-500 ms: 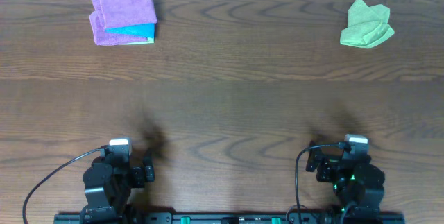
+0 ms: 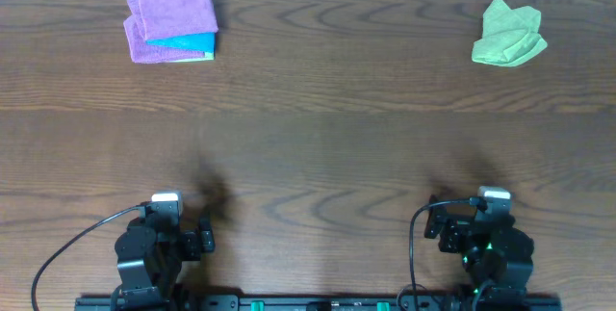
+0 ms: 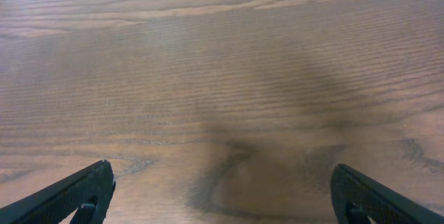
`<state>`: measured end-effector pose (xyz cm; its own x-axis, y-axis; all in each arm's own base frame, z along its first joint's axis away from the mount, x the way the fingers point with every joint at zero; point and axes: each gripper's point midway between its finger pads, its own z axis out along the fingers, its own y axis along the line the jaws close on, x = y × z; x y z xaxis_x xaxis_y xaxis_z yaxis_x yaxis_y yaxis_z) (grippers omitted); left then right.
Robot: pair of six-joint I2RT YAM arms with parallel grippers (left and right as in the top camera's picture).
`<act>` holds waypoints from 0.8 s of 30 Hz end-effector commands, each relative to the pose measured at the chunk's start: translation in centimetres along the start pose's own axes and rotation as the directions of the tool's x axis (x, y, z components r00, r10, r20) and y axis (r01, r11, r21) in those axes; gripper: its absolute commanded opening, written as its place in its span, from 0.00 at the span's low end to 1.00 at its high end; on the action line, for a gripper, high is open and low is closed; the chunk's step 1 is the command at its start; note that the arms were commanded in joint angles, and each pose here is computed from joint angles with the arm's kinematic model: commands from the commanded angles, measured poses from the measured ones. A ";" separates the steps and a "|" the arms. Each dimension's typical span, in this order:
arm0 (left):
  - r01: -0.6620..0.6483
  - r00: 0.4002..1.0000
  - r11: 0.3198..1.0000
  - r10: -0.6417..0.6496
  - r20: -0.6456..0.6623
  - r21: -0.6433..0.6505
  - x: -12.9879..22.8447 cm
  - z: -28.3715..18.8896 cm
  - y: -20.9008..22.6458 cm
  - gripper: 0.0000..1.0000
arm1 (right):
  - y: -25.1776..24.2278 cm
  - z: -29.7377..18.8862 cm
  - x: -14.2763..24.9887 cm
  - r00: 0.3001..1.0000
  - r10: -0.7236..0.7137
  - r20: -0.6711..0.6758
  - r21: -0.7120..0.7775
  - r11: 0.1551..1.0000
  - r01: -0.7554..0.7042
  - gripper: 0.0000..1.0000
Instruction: Fold the cloth
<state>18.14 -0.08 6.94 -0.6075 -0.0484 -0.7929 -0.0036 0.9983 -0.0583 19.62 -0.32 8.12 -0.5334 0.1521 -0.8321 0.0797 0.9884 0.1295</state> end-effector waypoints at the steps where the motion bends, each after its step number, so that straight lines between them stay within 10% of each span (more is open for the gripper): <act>1: -0.004 1.000 1.000 0.004 -0.023 -0.011 0.9 0.4 0.2 0.95 | 0.1 0.1 0.1 1.000 0.005 0.003 -0.001 1.000 -0.005 0.99; 24: -0.004 1.000 1.000 0.004 -0.023 -0.011 0.9 0.4 0.2 0.95 | 0.1 0.1 0.0 1.000 0.005 0.007 -0.005 1.000 -0.005 0.99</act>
<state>18.15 -0.08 6.96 -0.6069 -0.0484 -0.7933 -0.0035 0.9983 -0.0582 19.65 -0.31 8.17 -0.5316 0.1519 -0.8333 0.0791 0.9884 0.1297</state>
